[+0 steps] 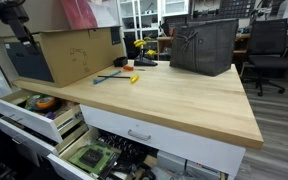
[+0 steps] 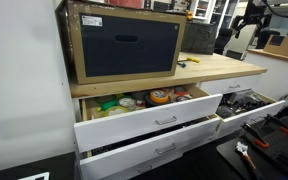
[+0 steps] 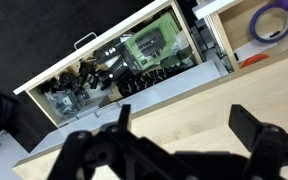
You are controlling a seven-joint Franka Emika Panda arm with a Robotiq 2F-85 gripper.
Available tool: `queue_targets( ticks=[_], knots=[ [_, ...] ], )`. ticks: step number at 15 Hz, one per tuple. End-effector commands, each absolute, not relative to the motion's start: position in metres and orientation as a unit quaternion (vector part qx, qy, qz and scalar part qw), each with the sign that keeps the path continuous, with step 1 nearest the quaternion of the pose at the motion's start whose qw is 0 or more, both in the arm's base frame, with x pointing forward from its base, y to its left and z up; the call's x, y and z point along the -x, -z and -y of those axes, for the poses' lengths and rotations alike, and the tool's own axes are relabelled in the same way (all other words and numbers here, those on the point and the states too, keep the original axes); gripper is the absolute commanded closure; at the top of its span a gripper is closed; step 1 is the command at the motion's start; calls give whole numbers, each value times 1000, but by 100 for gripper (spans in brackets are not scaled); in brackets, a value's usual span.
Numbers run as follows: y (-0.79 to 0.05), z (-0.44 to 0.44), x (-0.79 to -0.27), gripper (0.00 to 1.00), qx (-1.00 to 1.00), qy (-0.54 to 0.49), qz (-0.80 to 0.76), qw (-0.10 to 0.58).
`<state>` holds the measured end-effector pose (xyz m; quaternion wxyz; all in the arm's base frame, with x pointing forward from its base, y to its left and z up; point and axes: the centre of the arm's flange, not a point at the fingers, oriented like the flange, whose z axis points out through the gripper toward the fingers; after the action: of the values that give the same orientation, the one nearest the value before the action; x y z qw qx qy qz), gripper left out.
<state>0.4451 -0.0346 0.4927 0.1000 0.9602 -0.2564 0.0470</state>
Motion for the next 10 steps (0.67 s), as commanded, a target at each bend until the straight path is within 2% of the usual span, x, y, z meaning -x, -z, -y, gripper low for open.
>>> queue_targets(
  ticks=[1, 3, 4, 6, 10],
  knots=[
    [-491, 36, -436, 0, -950, -43, 290, 103],
    [-490, 38, -434, 0, -943, -39, 311, 109],
    [-475, 111, -450, 0, -944, -16, 310, 109],
    [-454, 142, -459, 0, -925, -10, 352, 141],
    [-422, 254, -473, 0, -891, 36, 421, 163]
  ],
)
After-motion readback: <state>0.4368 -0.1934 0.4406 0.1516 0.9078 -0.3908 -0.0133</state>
